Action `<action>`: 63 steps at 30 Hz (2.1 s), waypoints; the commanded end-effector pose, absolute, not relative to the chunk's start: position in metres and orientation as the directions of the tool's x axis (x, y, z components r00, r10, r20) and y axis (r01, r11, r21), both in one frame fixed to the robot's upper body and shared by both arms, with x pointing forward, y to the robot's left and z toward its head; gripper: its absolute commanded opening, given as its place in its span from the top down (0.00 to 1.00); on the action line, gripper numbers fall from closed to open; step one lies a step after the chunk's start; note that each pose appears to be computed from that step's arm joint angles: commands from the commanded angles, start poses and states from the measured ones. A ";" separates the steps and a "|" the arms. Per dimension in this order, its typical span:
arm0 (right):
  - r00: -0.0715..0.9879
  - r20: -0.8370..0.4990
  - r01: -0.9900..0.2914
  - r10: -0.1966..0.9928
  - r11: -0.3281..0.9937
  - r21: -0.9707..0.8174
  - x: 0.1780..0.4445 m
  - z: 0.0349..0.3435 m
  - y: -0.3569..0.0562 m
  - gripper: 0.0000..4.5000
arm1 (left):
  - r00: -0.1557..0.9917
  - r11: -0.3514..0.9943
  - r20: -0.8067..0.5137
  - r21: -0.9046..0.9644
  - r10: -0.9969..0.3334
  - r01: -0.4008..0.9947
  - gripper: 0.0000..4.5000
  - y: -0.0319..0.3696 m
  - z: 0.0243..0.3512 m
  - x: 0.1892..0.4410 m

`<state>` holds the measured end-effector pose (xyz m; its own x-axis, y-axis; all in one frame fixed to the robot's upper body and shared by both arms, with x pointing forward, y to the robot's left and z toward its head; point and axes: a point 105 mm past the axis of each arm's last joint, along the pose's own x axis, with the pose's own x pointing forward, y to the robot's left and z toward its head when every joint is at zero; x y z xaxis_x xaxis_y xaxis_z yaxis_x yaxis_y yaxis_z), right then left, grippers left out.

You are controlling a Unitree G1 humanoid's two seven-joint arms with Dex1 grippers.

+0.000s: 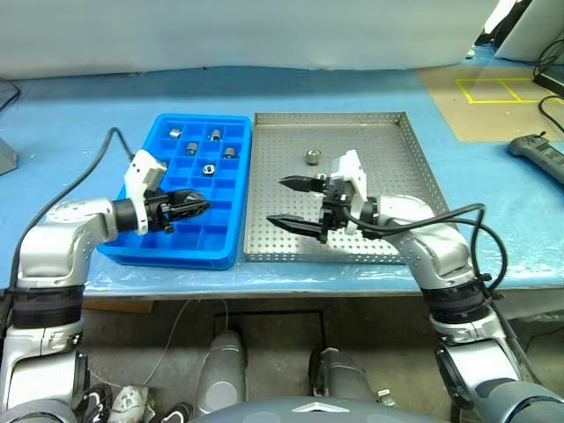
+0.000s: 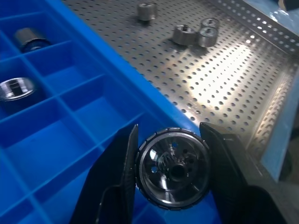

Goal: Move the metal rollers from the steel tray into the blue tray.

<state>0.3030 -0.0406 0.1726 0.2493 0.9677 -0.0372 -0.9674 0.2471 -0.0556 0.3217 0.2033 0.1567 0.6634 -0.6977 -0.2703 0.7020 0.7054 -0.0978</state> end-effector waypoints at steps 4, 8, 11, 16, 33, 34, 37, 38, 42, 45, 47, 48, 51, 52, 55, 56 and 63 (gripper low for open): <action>0.198 -0.004 -0.977 0.980 0.197 -0.081 0.307 0.184 -0.027 0.00 | 0.854 0.863 -0.137 -0.020 -0.503 0.505 0.61 0.231 0.175 0.319; 0.178 -0.019 -0.981 0.984 0.176 -0.080 0.314 0.177 -0.025 0.00 | 0.936 0.940 -0.092 0.006 -0.339 0.341 0.61 0.246 0.170 0.333; 0.166 -0.021 -0.983 0.986 0.164 -0.077 0.316 0.172 -0.023 0.00 | 0.961 0.963 -0.057 -0.013 -0.269 0.268 0.61 0.244 0.168 0.348; 0.162 -0.023 -0.984 0.987 0.160 -0.079 0.316 0.166 -0.022 0.00 | 0.978 0.978 -0.048 -0.039 -0.205 0.203 0.61 0.238 0.160 0.371; 0.222 -0.018 -0.972 0.975 0.220 -0.077 0.319 0.160 -0.031 0.00 | 0.961 0.962 -0.054 -0.066 -0.270 0.266 0.61 0.213 0.157 0.405; 0.226 -0.019 -0.972 0.974 0.224 -0.078 0.320 0.160 -0.032 0.00 | 0.960 0.961 -0.058 -0.067 -0.273 0.269 0.61 0.212 0.155 0.405; 0.232 -0.020 -0.970 0.972 0.230 -0.079 0.320 0.159 -0.033 0.00 | 0.958 0.959 -0.068 -0.083 -0.277 0.271 0.61 0.209 0.150 0.408; 0.234 -0.020 -0.969 0.972 0.232 -0.080 0.319 0.159 -0.033 0.00 | 0.958 0.959 -0.070 -0.087 -0.277 0.271 0.61 0.209 0.149 0.409; 0.240 -0.018 -0.968 0.971 0.238 -0.081 0.319 0.160 -0.033 0.00 | 0.955 0.956 -0.079 -0.088 -0.286 0.279 0.32 0.208 0.146 0.409; 0.246 -0.017 -0.966 0.969 0.243 -0.082 0.319 0.161 -0.034 0.00 | 0.954 0.955 -0.064 -0.072 -0.293 0.288 0.18 0.205 0.150 0.409; 0.251 -0.017 -0.965 0.968 0.249 -0.084 0.320 0.160 -0.035 0.00 | 0.953 0.953 -0.049 -0.068 -0.299 0.296 0.18 0.203 0.155 0.410; 0.254 -0.017 -0.964 0.967 0.251 -0.084 0.320 0.160 -0.036 0.00 | 0.952 0.951 -0.041 -0.063 -0.304 0.301 0.18 0.202 0.158 0.410; 0.267 -0.017 -0.960 0.963 0.265 -0.089 0.321 0.160 -0.040 0.00 | 0.928 0.926 -0.003 -0.069 -0.373 0.372 0.18 0.189 0.173 0.411; 0.273 -0.014 -0.958 0.962 0.271 -0.091 0.322 0.161 -0.042 0.00 | 0.913 0.910 0.010 -0.072 -0.409 0.408 0.18 0.181 0.180 0.410; 0.305 0.012 -0.948 0.952 0.305 -0.089 0.326 0.171 -0.051 0.00 | 0.848 0.845 0.039 -0.074 -0.528 0.529 0.18 0.157 0.196 0.408; 0.320 0.021 -0.943 0.947 0.320 -0.090 0.328 0.175 -0.055 0.00 | 0.826 0.823 0.042 -0.070 -0.562 0.563 0.18 0.149 0.201 0.408; 0.466 0.017 -0.876 0.884 0.464 -0.132 0.336 0.186 -0.092 0.00 | 0.665 0.666 -0.037 -0.008 -0.746 0.746 0.18 0.089 0.202 0.421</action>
